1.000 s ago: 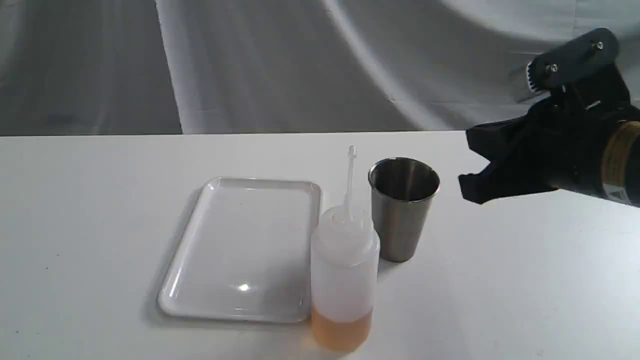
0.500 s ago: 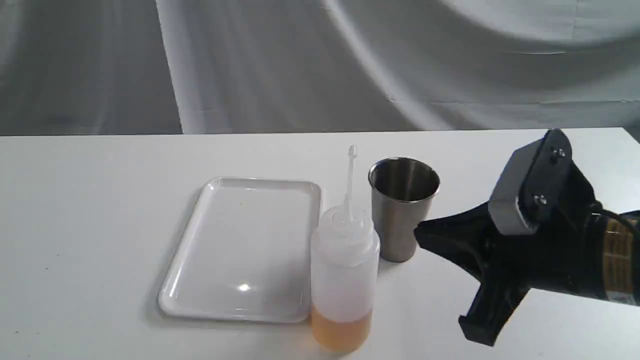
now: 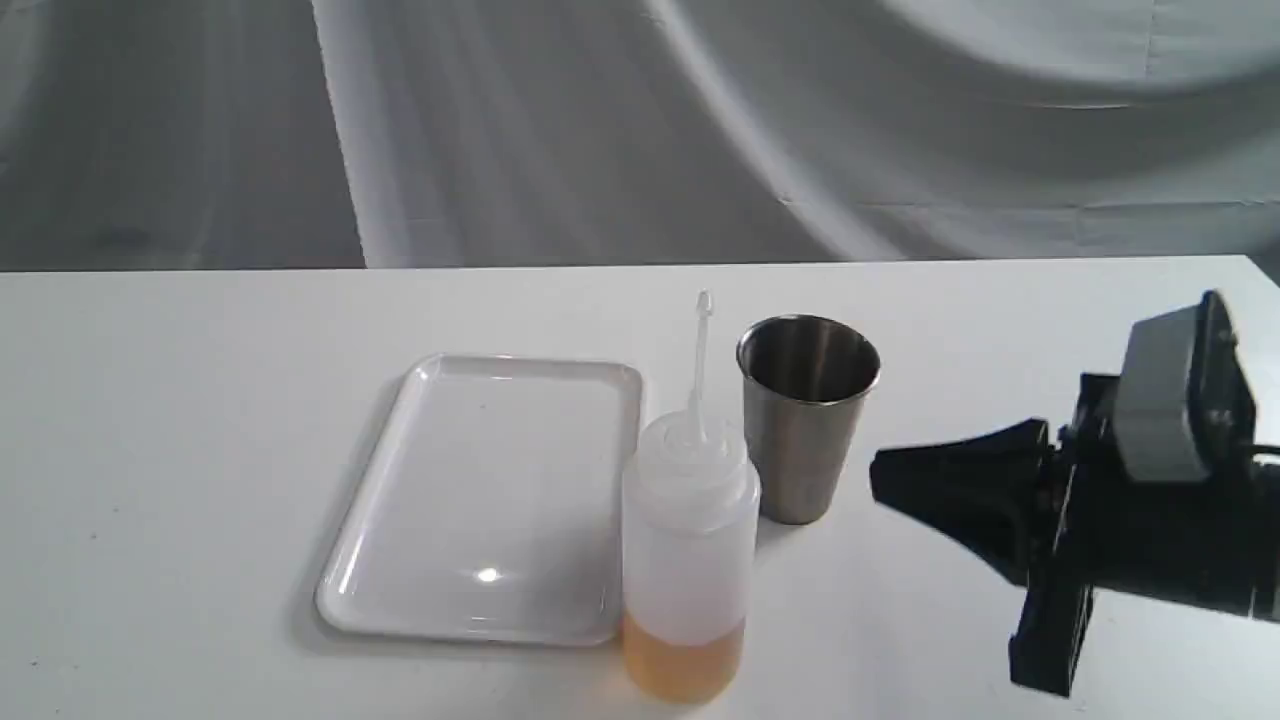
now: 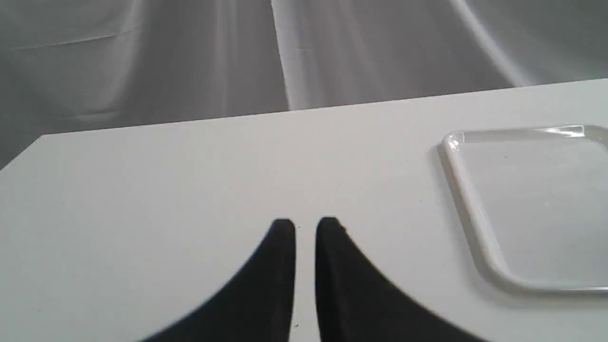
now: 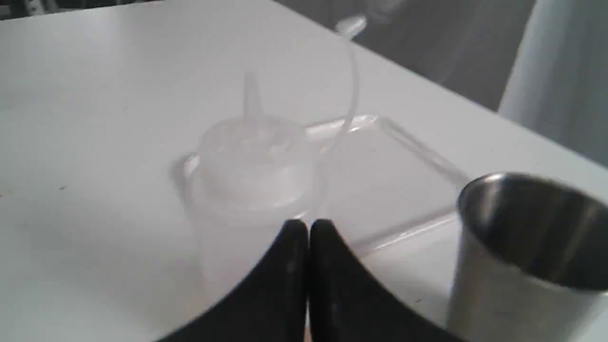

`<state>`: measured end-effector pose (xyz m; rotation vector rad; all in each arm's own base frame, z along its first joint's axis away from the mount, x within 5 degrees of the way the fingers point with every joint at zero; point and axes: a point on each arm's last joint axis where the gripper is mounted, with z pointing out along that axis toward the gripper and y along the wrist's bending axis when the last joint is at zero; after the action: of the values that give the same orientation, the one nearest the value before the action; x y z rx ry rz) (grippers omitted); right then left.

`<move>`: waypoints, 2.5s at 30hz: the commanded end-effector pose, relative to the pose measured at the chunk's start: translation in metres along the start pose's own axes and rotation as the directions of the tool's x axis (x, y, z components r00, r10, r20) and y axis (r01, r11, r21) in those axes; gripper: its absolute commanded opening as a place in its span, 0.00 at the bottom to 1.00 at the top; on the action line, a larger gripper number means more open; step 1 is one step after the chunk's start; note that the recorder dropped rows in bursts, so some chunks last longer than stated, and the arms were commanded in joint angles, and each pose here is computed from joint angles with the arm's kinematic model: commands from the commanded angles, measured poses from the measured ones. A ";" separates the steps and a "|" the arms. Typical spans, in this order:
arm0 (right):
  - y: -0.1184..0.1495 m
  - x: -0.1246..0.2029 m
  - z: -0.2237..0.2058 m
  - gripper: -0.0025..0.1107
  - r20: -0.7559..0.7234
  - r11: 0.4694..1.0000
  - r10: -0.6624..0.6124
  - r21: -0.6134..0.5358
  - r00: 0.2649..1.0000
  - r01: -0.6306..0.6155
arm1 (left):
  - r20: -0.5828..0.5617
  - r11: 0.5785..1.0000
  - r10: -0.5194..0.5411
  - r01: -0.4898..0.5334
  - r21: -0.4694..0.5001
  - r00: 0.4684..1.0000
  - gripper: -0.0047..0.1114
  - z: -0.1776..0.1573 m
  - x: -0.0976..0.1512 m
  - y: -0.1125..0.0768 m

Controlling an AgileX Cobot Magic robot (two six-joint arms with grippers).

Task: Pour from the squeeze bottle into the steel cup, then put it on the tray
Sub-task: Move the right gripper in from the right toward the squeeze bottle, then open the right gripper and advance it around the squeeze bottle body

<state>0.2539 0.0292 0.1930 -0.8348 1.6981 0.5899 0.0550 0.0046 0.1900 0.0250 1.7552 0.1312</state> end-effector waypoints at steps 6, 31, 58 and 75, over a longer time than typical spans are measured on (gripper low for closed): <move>-0.004 0.039 0.016 0.02 -0.092 0.987 0.012 -0.161 0.996 -0.026 | 0.005 1.000 -0.001 0.001 0.006 1.000 0.11 0.000 0.001 0.000; -0.032 0.064 0.022 0.71 -0.071 0.986 0.100 -0.125 0.992 -0.108 | 0.005 1.000 -0.001 0.001 0.006 1.000 0.11 0.000 0.001 0.000; -0.025 0.076 0.032 0.89 -0.046 0.980 0.061 -0.185 0.997 -0.069 | 0.005 1.000 -0.001 0.001 0.006 1.000 0.11 0.000 0.001 0.000; -0.029 0.071 0.048 0.89 -0.076 0.975 -0.099 -0.208 0.992 0.082 | 0.005 1.000 -0.001 0.001 0.006 1.000 0.11 0.000 0.001 0.000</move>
<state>0.2932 0.0280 0.1133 -1.0930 1.6831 0.6956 0.0550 0.0046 0.1900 0.0250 1.7552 0.1312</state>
